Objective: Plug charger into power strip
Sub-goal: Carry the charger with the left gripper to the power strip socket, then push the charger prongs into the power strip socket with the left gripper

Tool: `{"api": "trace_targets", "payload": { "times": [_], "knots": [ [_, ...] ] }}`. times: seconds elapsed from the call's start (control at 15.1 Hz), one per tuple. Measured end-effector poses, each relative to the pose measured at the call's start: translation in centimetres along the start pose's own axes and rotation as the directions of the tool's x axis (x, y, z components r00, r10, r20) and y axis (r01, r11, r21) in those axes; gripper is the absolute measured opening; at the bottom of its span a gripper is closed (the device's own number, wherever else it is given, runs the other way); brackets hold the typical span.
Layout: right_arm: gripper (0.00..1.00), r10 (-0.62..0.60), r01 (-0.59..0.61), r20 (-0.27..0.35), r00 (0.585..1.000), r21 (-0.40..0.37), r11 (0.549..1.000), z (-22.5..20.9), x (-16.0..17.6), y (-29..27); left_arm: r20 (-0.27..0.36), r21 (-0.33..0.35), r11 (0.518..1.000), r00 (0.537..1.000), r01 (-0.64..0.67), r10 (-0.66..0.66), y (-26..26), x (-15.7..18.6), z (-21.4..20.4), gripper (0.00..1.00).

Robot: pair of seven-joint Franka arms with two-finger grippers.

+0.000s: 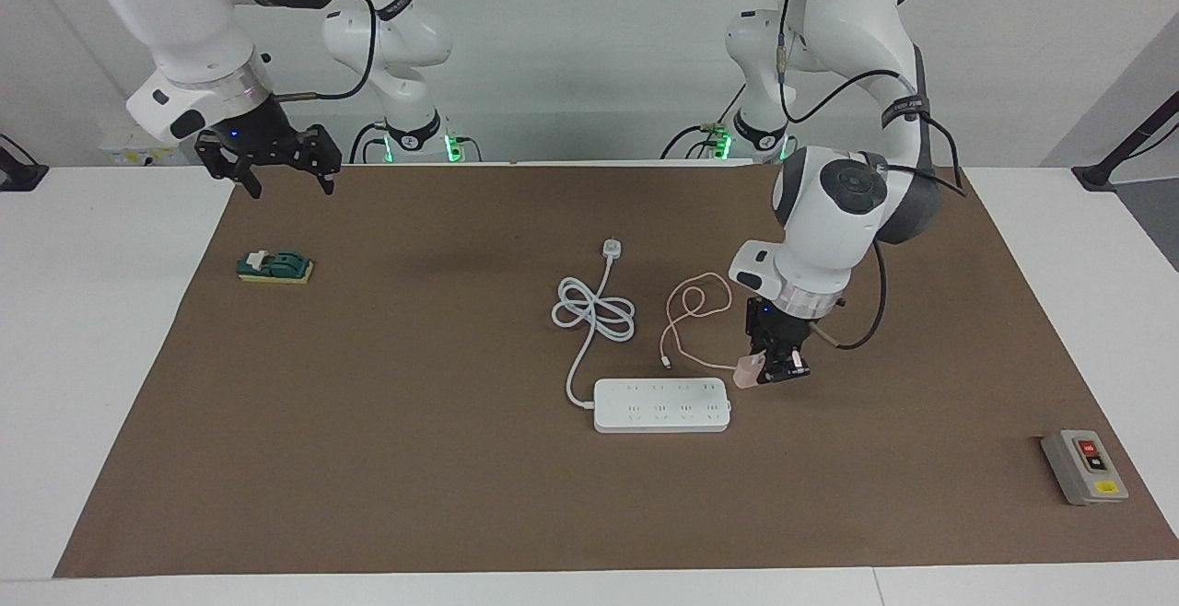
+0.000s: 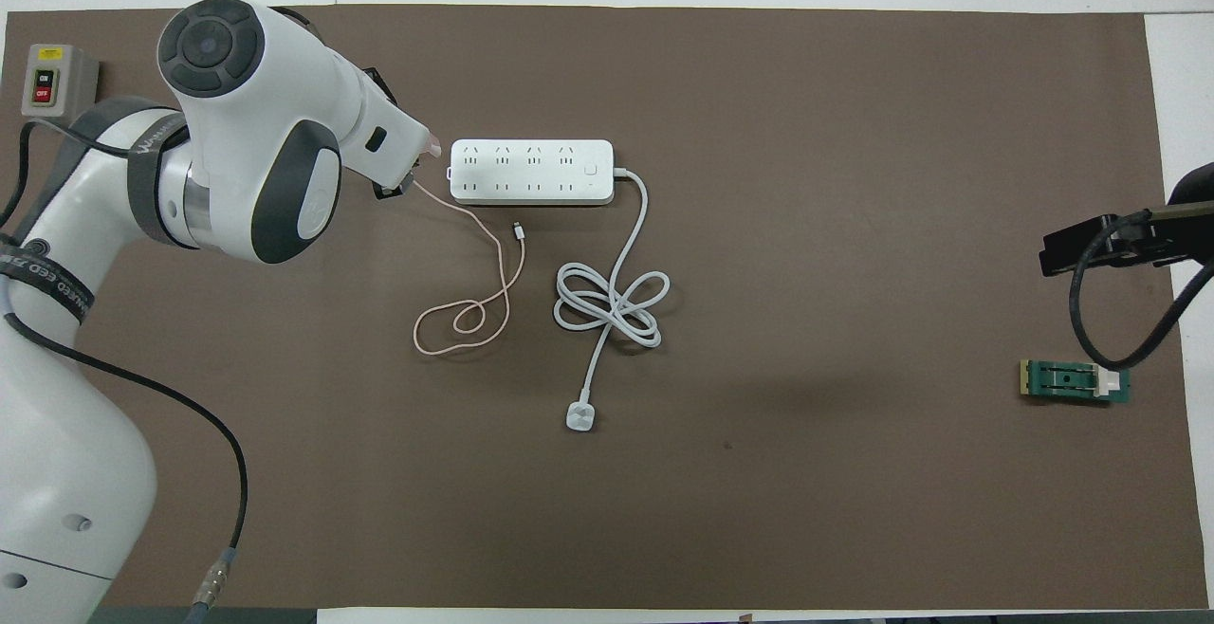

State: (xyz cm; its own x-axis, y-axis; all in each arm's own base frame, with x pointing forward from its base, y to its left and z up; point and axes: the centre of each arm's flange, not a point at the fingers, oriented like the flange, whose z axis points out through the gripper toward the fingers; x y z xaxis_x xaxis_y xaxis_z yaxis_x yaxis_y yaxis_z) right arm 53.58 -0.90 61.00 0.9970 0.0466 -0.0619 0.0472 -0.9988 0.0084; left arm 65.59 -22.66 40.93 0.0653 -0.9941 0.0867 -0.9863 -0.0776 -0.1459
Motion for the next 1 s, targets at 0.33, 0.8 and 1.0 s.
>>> {"api": "trace_targets", "payload": {
  "times": [0.33, 0.8, 1.0],
  "knots": [
    [1.00, 0.023, -0.023, -0.028, 0.999, 0.005, 1.000, -1.2, -0.7, 1.1, -0.003, -0.003, 0.999, 0.999, -0.051, 0.051, 0.1, 0.4, 1.6, 0.29],
    [1.00, 0.024, -0.024, -0.023, 0.999, 0.005, 1.000, -1.5, -0.9, 1.2, 0.008, -0.049, 0.995, 0.996, -0.083, 0.083, 2.1, 2.0, 3.8, 0.29],
    [1.00, 0.024, -0.024, -0.025, 0.999, 0.005, 1.000, -2.1, -1.0, 1.2, 0.009, -0.054, 0.995, 0.996, -0.084, 0.085, 2.3, 2.0, 4.1, 0.29]
  ]
}}
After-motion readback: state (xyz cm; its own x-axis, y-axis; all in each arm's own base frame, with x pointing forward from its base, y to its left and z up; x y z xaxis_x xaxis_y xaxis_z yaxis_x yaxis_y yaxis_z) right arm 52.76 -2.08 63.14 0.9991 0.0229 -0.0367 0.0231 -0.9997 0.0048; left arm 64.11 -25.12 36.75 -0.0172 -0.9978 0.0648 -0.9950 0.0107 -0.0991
